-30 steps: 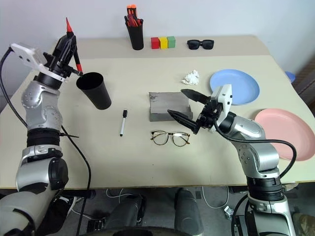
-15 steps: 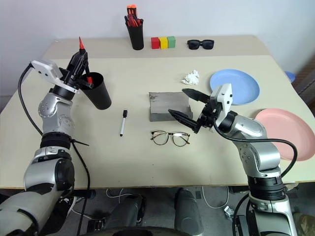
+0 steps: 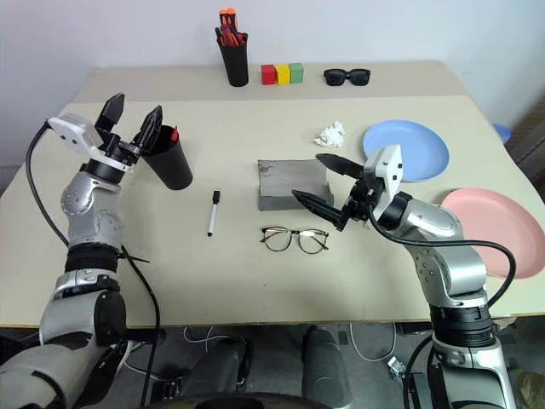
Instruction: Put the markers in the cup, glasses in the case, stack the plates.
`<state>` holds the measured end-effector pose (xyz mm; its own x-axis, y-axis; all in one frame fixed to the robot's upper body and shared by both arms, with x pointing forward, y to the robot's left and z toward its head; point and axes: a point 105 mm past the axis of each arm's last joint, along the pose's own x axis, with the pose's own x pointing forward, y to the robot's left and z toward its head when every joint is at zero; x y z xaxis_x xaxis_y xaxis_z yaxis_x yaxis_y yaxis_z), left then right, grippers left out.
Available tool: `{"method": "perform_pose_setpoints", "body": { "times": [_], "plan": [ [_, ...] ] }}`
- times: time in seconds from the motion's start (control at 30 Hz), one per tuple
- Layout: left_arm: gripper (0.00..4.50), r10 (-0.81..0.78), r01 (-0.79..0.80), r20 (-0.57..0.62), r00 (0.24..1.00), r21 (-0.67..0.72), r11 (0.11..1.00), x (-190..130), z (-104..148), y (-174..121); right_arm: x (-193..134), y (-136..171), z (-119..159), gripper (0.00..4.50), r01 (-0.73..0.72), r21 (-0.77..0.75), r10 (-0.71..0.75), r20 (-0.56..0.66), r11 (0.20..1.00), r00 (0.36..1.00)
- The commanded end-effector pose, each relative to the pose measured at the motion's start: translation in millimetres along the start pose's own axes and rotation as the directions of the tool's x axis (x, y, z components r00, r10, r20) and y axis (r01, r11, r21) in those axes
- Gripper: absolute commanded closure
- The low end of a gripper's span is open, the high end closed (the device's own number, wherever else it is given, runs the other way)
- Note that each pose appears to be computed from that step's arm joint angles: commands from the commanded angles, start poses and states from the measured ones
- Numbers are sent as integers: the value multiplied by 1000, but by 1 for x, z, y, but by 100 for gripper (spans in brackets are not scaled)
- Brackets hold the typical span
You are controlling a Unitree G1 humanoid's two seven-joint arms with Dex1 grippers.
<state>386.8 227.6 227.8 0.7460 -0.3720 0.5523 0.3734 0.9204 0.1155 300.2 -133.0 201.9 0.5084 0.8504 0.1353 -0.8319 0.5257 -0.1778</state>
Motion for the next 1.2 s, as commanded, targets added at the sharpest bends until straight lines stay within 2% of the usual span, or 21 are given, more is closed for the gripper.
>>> {"method": "perform_pose_setpoints", "body": {
  "times": [0.03,0.1,0.2,0.27,0.33,0.5,0.57,0.6,0.67,0.77,0.8,0.87,0.9,1.03,1.2],
  "plan": [
    [6,-86,85,-4,996,-82,993,10,33,-27,-3,0,14,0,-1,-56,3,36,998,999],
    [6,-184,166,-81,979,-197,966,8,42,-60,-3,0,12,0,1,-53,1,35,999,999],
    [6,-277,200,-222,935,-315,928,0,40,-96,-1,0,10,0,-2,-48,4,41,999,999],
    [6,-347,277,-250,904,-273,921,-1,47,-119,2,0,10,0,-8,-44,10,54,999,998],
    [6,-348,278,-307,886,-250,927,-2,42,-127,4,0,9,0,-13,-44,15,58,999,998],
    [6,-240,146,-522,819,-214,966,-14,1,-130,6,-3,7,0,-16,-49,19,57,999,998],
    [6,-195,106,-522,831,-196,975,-13,-4,-131,6,-2,6,0,-16,-48,19,56,999,998],
    [6,-145,33,-542,828,-211,977,-12,-11,-129,7,-1,4,0,-17,-46,20,55,999,998],
    [6,-60,-75,-610,790,-192,979,-13,-25,-125,8,1,2,0,-19,-45,22,53,999,998],
    [6,18,-111,-674,738,-95,989,-12,-36,-125,7,2,1,0,-21,-44,24,52,999,998],
    [6,43,-145,-692,720,-91,985,-11,-40,-123,7,2,1,0,-21,-44,23,51,999,998],
    [6,-1,-189,-720,694,-183,965,-10,-46,-126,6,1,1,0,-19,-48,21,46,999,999],
    [6,-13,-178,-724,689,-187,966,-8,-47,-126,6,1,1,0,-18,-49,20,46,999,999],
    [6,66,-200,-756,652,-87,976,-5,-51,-112,4,2,1,0,-11,-50,13,46,999,999],
    [6,127,-274,-827,548,-33,961,-16,-65,-107,4,3,0,0,-7,-52,9,47,999,999]
  ]
}}
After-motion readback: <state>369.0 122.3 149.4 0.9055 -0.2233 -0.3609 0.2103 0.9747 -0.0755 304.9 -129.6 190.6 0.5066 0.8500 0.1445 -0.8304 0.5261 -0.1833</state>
